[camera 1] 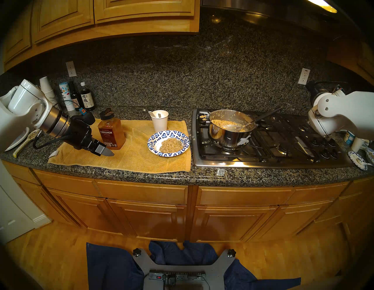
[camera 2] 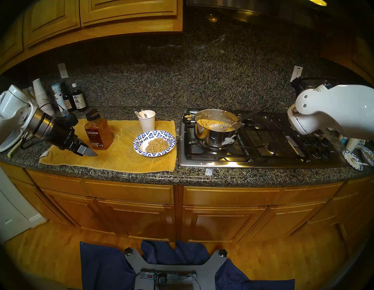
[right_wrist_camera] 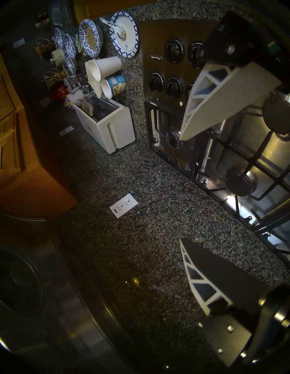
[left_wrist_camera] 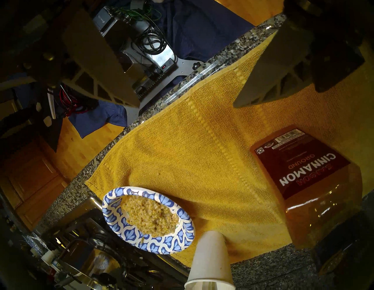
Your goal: Scoop oatmeal into bowl and add cinnamon
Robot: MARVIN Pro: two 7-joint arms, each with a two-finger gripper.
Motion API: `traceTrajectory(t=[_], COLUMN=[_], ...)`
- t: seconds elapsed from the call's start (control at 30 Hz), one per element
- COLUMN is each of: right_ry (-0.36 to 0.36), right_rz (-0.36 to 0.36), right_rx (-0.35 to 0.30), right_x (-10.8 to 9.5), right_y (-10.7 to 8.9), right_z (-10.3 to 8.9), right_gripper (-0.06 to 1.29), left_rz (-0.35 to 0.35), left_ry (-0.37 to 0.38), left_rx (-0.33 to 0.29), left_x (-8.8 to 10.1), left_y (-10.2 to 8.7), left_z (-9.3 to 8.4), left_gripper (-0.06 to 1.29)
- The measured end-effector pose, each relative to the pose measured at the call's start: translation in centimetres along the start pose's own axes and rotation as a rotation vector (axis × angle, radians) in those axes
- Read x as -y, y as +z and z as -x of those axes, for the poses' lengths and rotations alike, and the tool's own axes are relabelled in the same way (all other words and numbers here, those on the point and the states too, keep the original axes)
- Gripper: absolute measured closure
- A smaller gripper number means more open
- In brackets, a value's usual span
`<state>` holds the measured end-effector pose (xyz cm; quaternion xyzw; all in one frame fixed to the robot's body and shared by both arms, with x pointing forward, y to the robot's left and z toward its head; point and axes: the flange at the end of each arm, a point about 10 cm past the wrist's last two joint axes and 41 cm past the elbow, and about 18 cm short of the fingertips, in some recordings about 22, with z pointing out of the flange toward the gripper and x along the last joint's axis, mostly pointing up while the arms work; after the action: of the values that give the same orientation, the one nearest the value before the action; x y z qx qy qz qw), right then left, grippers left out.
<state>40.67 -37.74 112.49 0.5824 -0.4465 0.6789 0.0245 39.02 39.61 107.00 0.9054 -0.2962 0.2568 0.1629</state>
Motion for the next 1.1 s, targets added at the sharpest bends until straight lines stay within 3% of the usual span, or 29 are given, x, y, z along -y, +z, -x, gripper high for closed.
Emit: traceTrajectory(t=[0.63,1.1], right_ry=[0.001,0.000], right_rz=[0.002,0.007], right_rx=[-0.007,-0.006], right_x=[-0.2,-0.3], right_y=[-0.1,-0.1], right_z=[-0.4,-0.5], right_gripper=[-0.01,-0.01], left_rz=[-0.022,-0.180], left_ry=[-0.066,-0.151], left_rx=[0.039,0.086], left_x=[2.0,6.4], left_y=[0.9,0.3], left_z=[2.0,4.8], left_gripper=[-0.03,-0.03])
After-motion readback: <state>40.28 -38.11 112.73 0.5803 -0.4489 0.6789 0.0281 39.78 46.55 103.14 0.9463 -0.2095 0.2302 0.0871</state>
